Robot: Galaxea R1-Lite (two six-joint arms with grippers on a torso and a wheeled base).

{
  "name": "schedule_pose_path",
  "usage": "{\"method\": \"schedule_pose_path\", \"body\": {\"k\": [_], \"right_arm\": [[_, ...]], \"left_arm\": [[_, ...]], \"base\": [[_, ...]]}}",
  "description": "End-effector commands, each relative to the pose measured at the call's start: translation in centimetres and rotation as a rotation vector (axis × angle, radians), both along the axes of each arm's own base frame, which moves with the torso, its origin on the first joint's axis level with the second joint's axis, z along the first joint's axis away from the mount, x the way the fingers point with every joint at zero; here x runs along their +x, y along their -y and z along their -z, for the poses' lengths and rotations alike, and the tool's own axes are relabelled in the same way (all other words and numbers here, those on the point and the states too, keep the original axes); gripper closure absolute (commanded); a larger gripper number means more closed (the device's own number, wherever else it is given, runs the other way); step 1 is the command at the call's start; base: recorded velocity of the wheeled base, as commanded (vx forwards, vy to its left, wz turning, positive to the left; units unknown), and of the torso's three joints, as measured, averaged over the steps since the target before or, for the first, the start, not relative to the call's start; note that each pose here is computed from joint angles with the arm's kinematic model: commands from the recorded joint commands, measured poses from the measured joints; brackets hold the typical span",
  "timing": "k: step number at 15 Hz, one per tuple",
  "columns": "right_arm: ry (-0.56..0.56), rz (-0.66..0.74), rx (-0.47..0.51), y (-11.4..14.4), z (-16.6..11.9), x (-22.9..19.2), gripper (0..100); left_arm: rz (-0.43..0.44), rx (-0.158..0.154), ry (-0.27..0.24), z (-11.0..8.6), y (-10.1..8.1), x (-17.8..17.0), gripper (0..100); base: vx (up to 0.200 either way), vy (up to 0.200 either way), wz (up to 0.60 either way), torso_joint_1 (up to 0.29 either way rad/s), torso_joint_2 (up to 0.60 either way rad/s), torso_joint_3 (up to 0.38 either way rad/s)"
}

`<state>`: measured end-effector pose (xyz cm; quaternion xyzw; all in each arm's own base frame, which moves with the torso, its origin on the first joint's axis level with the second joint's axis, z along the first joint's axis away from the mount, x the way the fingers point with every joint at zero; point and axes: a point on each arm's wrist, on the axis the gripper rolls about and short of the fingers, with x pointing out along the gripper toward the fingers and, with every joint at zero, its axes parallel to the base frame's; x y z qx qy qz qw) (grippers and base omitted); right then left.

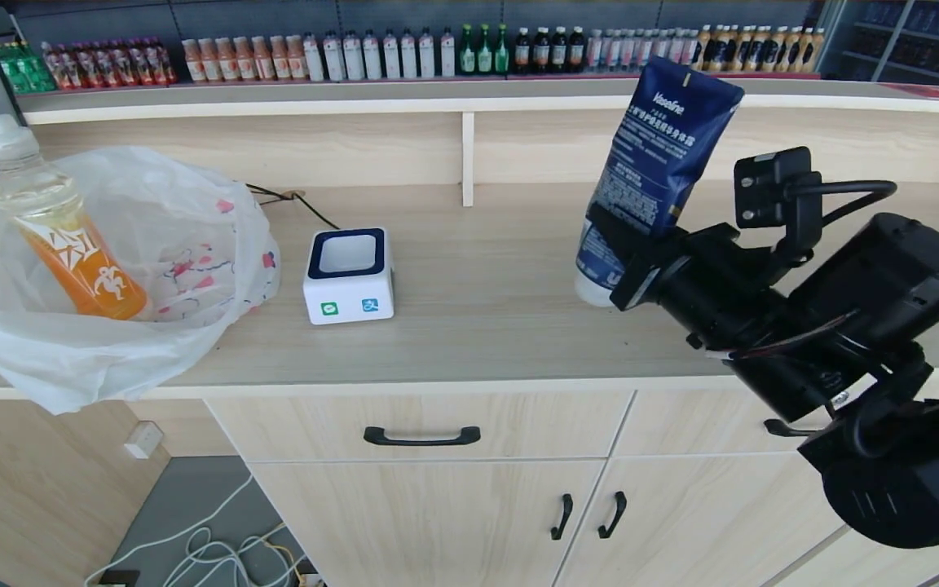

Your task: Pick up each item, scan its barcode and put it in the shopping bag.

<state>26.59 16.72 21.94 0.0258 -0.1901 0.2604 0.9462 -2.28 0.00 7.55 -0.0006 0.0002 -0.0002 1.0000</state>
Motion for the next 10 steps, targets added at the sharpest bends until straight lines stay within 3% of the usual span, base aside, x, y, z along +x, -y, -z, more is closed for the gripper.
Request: {"method": "schedule_pose_path", "body": {"k": [1,10], "right_arm": [[0.023,-0.06,0.014,0.8,0.1,-4.4,100],[-0.016,-0.107,0.015,4.2,1.0,-10.3,100]], "left_arm": [[0.0,0.0,0.0,0.0,0.0,0.0,0],[0.0,0.0,0.0,0.0,0.0,0.0,0]], "base": [[0.0,0.0,0.0,0.0,0.0,0.0],[0.0,0.0,0.0,0.0,0.0,0.0]]}}
